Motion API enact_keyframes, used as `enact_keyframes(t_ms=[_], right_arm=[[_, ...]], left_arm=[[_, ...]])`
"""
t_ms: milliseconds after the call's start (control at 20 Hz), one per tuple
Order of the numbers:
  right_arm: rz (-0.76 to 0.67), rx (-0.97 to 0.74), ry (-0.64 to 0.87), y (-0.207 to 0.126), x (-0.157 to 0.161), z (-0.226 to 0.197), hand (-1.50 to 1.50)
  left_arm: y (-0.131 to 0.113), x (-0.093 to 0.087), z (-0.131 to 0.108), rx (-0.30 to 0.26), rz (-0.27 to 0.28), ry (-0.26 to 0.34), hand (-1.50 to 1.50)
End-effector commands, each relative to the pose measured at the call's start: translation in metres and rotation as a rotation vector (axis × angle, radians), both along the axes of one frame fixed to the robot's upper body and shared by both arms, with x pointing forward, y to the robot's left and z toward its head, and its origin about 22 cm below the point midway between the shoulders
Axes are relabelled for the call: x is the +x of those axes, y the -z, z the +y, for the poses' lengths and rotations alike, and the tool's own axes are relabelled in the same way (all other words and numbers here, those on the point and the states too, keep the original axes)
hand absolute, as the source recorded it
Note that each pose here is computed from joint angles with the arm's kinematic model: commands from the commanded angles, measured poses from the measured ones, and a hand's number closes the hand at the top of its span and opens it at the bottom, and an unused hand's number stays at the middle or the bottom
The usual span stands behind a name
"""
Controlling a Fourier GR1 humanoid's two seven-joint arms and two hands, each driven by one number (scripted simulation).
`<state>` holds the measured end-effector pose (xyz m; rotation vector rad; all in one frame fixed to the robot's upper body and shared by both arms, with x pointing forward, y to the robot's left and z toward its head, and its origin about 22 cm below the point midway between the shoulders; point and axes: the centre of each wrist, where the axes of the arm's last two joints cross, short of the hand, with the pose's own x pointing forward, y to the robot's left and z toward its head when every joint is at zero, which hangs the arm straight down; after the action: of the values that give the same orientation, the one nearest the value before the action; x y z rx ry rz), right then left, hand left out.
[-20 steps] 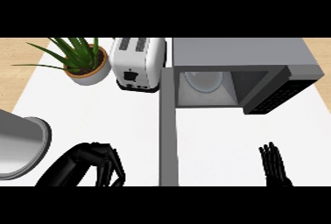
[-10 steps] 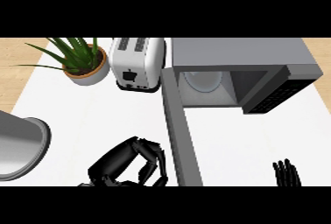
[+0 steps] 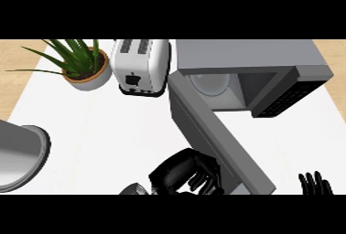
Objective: Pick up the milk, place it into the microwave and close the microwave
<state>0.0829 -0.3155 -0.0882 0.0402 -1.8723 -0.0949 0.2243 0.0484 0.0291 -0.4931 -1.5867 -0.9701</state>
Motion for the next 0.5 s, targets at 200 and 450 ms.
enact_keyframes(t_ms=[200, 450], right_arm=[[-0.142, 0.052, -0.167, -0.041, 0.006, 0.020, -1.50], [-0.163, 0.066, -0.195, -0.056, 0.006, 0.021, -1.50]], left_arm=[[0.030, -0.003, -0.043, 0.121, 0.066, -0.011, 1.50], [0.027, 0.010, -0.048, 0.013, 0.086, -0.153, 1.50]])
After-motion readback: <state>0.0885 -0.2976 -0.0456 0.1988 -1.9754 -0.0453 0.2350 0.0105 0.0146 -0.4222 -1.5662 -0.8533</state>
